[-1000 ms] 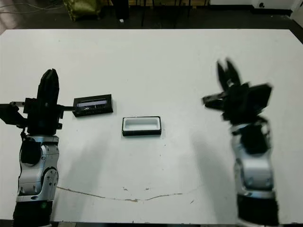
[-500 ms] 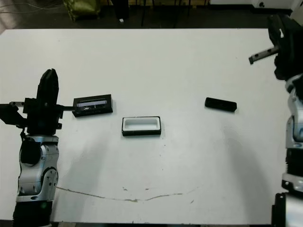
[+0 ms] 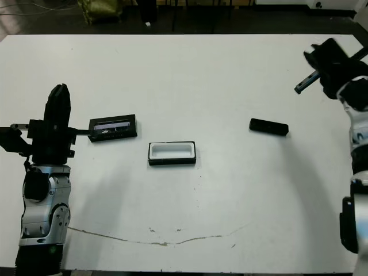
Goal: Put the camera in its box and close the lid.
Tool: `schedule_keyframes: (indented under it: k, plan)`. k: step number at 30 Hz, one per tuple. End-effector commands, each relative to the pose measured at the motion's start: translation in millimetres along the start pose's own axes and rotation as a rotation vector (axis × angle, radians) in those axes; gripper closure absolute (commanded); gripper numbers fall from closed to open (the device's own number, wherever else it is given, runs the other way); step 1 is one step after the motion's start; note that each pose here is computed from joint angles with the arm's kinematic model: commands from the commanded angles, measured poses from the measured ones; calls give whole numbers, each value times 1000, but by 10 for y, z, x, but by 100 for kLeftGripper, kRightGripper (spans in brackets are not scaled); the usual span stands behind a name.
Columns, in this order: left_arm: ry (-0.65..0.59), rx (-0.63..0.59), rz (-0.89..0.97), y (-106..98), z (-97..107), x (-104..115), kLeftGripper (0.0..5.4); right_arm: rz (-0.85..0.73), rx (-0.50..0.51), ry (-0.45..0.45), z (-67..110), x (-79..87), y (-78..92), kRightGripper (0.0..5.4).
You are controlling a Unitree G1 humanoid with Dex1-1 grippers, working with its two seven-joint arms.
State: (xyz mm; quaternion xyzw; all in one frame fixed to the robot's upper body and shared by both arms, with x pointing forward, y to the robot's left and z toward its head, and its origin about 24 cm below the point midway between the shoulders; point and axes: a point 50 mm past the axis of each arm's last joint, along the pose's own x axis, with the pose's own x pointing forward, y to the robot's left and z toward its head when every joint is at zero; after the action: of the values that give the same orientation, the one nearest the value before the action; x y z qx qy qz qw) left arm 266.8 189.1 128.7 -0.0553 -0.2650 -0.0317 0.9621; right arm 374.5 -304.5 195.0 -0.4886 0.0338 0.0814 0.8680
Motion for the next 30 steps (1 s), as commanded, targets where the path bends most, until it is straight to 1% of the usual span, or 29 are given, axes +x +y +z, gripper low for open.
schedule_keyframes:
  k: [1,2,5,8,12,20,25,30]
  plan:
    - [37,9,6,51,-47,-47,539,68,-33,45,-85,17,96,540]
    - [37,14,7,53,-46,-48,539,81,-39,52,-103,17,112,540]
    - [34,8,6,52,-43,-46,539,122,-4,103,-178,13,158,540]
    - [30,3,0,48,-45,-44,539,141,-21,156,-250,3,208,540]
    - [31,6,0,42,-52,-40,539,175,-32,163,-326,-28,296,540]
    - [31,19,1,44,-47,-38,539,253,-53,212,-425,-49,454,540]
    - [31,23,4,45,-43,-35,539,299,-8,226,-460,-56,540,540]
    - [28,20,2,47,-41,-35,539,342,26,218,-492,-76,649,540]
